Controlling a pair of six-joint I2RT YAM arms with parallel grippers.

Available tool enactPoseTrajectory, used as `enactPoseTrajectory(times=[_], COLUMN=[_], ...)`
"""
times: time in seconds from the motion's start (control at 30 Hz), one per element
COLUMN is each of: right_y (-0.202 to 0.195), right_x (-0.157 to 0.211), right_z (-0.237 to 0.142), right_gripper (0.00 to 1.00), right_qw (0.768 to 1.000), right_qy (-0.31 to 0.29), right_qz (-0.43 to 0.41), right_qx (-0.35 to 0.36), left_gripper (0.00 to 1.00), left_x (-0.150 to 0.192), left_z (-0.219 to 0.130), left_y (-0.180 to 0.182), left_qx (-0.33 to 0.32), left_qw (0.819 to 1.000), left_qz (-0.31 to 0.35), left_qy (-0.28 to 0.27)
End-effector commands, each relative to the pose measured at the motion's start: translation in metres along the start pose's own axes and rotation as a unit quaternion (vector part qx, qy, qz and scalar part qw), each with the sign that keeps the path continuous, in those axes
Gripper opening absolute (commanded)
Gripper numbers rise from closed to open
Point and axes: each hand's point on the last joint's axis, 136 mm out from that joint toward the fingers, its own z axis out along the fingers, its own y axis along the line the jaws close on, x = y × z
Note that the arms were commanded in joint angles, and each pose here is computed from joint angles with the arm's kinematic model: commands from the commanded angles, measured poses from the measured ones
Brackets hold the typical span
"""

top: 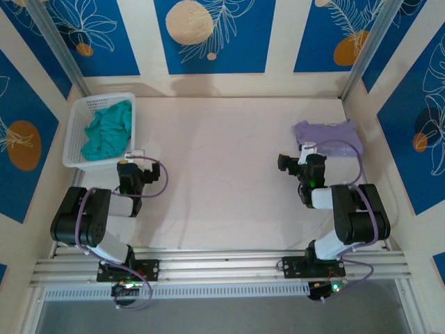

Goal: Fold the inside-out t-shirt

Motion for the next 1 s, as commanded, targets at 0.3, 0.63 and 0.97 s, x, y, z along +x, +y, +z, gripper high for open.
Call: enactPoseTrajectory(times=[0.3, 0.63, 0.97], right_y=[0.007, 0.000, 0.113], right_x=[-0.020, -0.101, -0.113], right_z=[-0.005, -0.089, -0.087], right_gripper=[0.99, 0.99, 0.99], right_qw=[1.000, 0.982, 0.986], right_qy=[-0.020, -0.049, -0.010], right_qz=[-0.014, 0.182, 0.056], right_qx=[-0.005, -0.019, -0.158], left_gripper=[1.00, 1.00, 1.00], left_x=[-0.030, -0.122, -0.143], left_z=[-0.006, -0.065, -0.054], left_y=[-0.003, -0.008, 0.053], left_qx=[0.022, 0.082, -0.063], left_qw=[0.999, 0.984, 0.980], left_qz=[0.002, -0.148, -0.189], left_qy=[-0.025, -0.056, 0.005])
